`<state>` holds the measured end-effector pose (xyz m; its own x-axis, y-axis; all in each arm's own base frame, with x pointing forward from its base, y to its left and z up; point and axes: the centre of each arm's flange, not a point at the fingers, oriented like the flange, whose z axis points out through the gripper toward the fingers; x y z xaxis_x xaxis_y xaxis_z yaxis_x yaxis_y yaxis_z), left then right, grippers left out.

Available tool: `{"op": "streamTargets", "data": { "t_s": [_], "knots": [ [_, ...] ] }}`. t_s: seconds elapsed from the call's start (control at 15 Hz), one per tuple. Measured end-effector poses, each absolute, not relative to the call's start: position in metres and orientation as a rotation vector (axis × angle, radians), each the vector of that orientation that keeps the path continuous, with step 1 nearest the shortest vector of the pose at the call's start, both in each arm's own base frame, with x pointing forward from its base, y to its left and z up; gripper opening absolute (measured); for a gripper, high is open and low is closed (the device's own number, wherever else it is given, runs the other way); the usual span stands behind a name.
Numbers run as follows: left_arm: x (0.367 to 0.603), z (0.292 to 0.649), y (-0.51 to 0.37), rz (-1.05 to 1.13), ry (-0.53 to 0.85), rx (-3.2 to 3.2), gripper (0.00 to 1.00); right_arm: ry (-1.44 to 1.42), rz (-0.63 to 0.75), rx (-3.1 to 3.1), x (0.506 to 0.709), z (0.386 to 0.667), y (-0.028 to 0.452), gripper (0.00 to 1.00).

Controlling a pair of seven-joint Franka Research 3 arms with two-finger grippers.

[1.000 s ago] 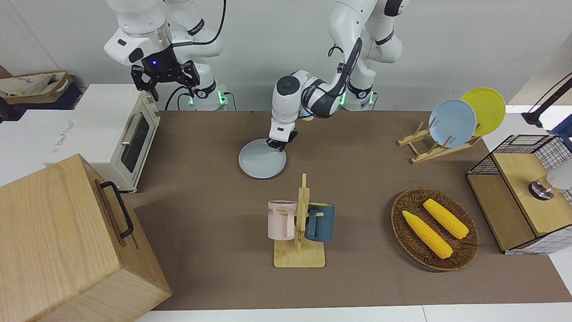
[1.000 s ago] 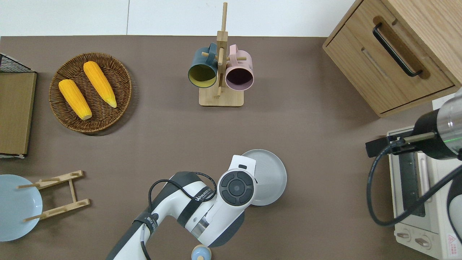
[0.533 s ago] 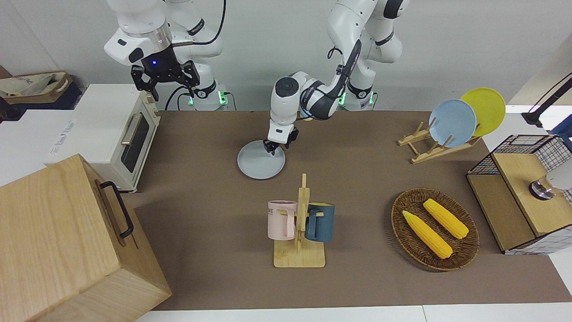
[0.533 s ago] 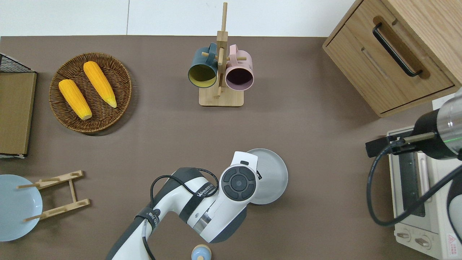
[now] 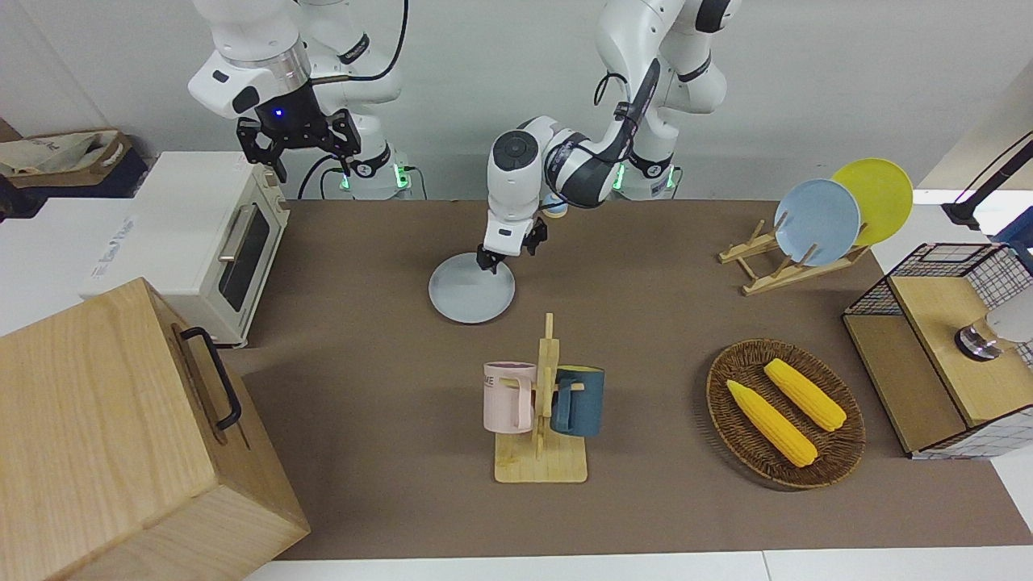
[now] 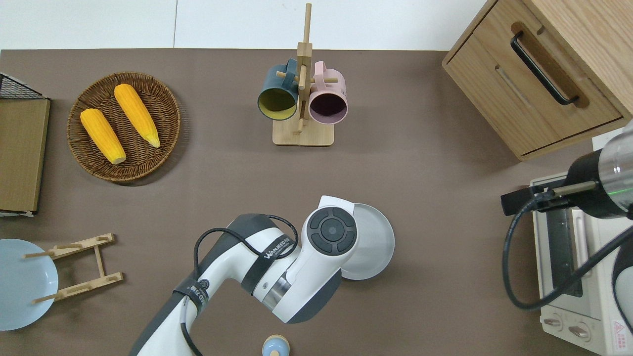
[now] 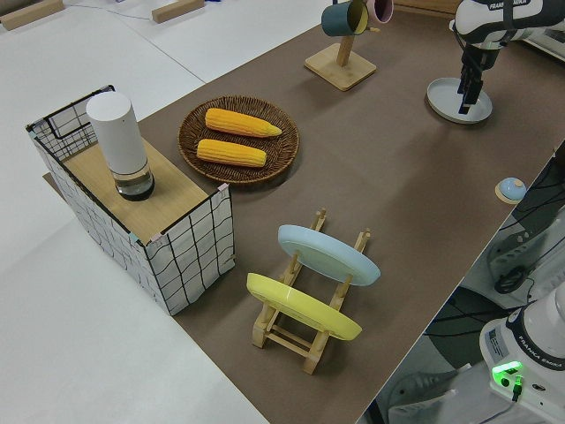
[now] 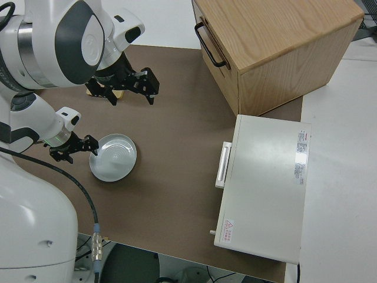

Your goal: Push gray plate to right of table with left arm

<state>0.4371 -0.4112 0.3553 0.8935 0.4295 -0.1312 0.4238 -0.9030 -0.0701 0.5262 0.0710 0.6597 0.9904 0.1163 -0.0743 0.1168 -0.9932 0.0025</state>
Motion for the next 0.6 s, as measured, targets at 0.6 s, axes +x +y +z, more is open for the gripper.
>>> {"op": "streamTargets", "data": {
  "t_s": [0.6],
  "knots": [
    [0.507, 0.478, -0.265, 0.253, -0.457, -3.026, 1.0, 0.183, -0.116, 3.127, 0.526, 0.66, 0.071, 0.99]
  ]
}}
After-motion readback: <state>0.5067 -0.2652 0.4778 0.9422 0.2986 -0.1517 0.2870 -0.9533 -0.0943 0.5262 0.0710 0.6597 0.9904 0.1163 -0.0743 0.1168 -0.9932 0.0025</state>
